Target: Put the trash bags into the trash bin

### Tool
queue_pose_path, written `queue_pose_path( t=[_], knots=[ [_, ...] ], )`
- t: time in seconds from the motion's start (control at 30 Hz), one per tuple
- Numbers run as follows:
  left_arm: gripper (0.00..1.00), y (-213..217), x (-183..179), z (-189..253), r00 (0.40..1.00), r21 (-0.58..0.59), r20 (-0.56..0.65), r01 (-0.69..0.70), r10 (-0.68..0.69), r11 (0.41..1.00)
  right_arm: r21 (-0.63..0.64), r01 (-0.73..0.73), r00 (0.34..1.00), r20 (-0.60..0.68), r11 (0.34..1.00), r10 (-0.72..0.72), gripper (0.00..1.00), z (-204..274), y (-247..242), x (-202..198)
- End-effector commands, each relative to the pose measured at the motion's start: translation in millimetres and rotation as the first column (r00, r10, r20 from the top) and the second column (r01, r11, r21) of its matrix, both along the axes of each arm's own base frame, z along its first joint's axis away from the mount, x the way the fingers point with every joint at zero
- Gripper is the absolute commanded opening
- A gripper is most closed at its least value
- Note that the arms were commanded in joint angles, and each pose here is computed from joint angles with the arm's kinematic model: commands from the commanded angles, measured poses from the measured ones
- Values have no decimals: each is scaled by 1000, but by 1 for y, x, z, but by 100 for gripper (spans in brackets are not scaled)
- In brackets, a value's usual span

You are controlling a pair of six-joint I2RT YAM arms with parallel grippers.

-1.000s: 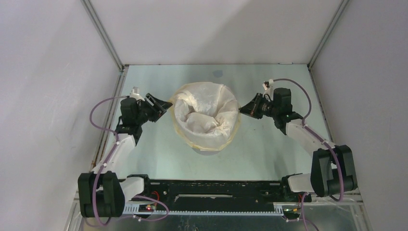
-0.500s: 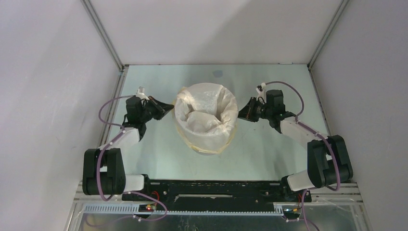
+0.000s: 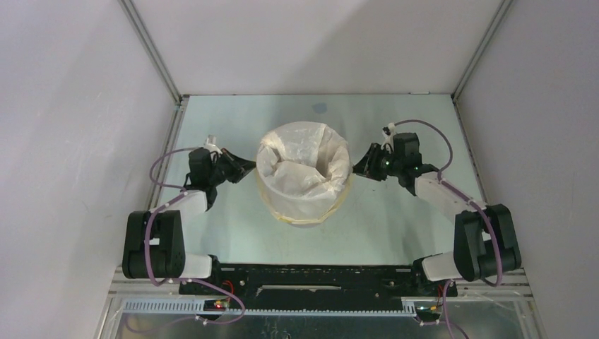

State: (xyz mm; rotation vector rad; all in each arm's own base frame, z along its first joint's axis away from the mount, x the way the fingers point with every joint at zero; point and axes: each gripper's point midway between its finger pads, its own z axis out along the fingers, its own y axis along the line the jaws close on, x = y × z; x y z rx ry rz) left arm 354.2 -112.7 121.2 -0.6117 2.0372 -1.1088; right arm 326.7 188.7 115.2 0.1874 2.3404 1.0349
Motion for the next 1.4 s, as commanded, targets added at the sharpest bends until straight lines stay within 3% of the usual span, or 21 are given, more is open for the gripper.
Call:
queue_pose_path(
  t=[0.0,0.17,0.27,0.33,0.37,0.4,0.5,0.6,0.77,0.87,1.03,1.37],
  knots=[
    [4,0,-2,6,999,-2,42,11,-11,1000,-144,98,987,141,985,-77,42,40,-27,13],
    [20,-6,-7,25,995,-13,101,28,-26,1000,-268,213,935,336,940,-116,43,113,-49,8],
    [22,-5,-10,31,992,-8,125,10,-9,1000,-321,240,886,458,916,-72,31,160,-48,0],
    [23,-2,-13,34,990,-3,140,-6,7,1000,-354,226,852,523,907,-9,17,184,-39,-7],
    [24,-2,-14,35,989,-2,145,-12,12,1000,-369,203,837,547,907,35,4,194,-31,-12],
    [24,-1,-15,36,989,0,149,-15,15,1000,-383,166,820,565,909,89,0,203,-21,-18],
    [24,-1,-17,37,988,9,154,-16,15,1000,-417,-17,762,583,909,282,0,225,21,-40],
    [23,0,-17,36,988,15,151,-18,16,1000,-501,-151,704,551,852,448,0,228,58,-58],
    [21,1,-16,34,989,20,146,-26,23,999,-668,-256,640,425,699,640,0,203,105,-67],
    [18,2,-17,32,989,24,144,-26,22,999,-711,-329,638,319,622,701,0,177,124,-64],
    [1,2,-17,31,990,42,138,-23,17,999,-738,-404,648,187,541,739,0,140,135,-57],
    [0,2,-16,28,992,44,122,-22,16,999,-733,-562,561,4,384,828,0,80,146,-69]
  ],
)
